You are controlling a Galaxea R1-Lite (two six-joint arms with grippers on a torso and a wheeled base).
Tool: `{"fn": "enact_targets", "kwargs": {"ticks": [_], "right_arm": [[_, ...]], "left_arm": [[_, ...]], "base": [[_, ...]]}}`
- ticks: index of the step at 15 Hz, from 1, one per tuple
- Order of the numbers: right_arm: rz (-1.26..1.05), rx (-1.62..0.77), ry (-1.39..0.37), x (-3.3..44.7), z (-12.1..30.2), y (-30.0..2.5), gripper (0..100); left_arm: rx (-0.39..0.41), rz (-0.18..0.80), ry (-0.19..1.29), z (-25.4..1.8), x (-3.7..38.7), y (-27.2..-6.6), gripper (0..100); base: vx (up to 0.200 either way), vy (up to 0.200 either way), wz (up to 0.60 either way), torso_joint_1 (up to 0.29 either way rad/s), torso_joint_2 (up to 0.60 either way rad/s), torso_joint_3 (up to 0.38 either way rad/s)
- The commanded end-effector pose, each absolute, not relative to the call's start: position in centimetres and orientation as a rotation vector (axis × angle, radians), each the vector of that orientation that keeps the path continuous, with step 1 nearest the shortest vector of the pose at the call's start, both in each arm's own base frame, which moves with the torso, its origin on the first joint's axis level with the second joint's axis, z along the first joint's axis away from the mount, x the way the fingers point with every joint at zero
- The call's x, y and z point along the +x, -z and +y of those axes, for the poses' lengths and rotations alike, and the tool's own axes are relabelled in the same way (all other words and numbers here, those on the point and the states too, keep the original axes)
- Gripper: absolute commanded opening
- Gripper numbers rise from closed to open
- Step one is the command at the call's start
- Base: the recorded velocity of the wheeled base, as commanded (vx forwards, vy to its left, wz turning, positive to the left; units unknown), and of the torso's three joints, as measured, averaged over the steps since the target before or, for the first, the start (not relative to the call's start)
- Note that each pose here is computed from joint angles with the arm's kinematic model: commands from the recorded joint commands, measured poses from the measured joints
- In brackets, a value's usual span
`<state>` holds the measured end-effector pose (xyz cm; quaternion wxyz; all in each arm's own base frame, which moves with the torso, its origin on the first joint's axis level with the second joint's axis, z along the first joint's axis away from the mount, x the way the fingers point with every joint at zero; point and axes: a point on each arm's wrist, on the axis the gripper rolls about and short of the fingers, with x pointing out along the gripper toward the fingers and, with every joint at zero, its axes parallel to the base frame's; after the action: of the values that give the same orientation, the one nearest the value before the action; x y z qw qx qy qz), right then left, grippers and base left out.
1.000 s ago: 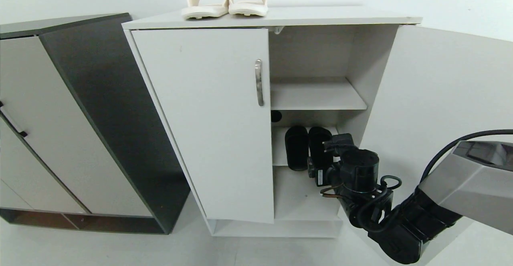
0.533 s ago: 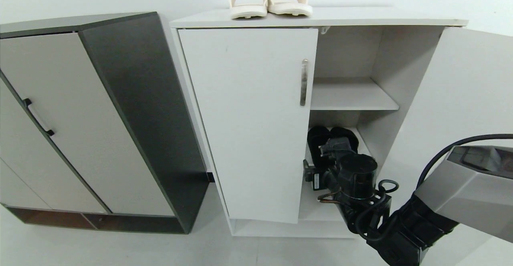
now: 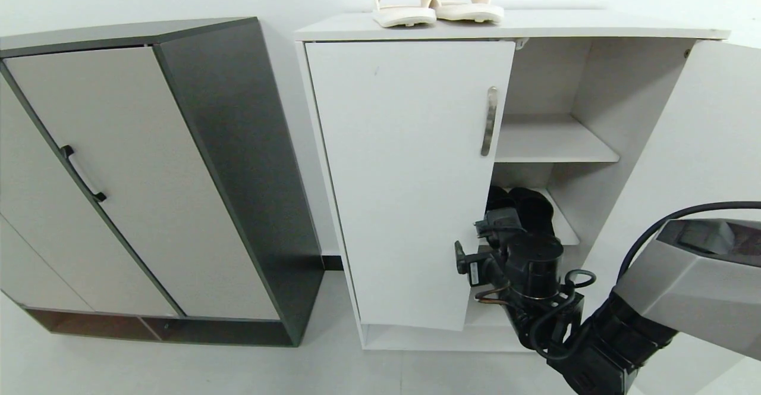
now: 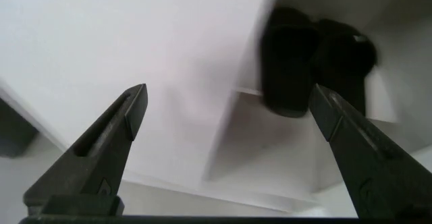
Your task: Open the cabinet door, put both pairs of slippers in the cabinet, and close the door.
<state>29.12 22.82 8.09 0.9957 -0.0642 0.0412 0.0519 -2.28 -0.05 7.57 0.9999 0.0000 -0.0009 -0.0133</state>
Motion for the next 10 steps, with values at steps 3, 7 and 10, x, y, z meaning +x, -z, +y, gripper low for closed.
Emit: {"fn": "enact_targets", "kwargs": {"ticks": [3, 7, 10], "right_arm": [[0.076, -0.15, -0.114, 29.09, 22.99, -7.37, 100], [0.073, -0.151, -0.128, 29.01, 22.95, -7.28, 100], [0.073, -0.151, -0.135, 28.8, 23.07, -7.27, 100]], "left_arm": [[0.0, 0.0, 0.026, -0.05, -2.27, -7.57, 0], [0.0, 0.0, 0.026, -0.05, -2.27, -7.57, 0], [0.0, 0.0, 0.026, -0.05, -2.27, -7.57, 0]], "base": [[0.0, 0.0, 0.0, 0.0, 0.0, 0.0], [0.0, 0.0, 0.0, 0.0, 0.0, 0.0], [0.0, 0.0, 0.0, 0.0, 0.0, 0.0]]}}
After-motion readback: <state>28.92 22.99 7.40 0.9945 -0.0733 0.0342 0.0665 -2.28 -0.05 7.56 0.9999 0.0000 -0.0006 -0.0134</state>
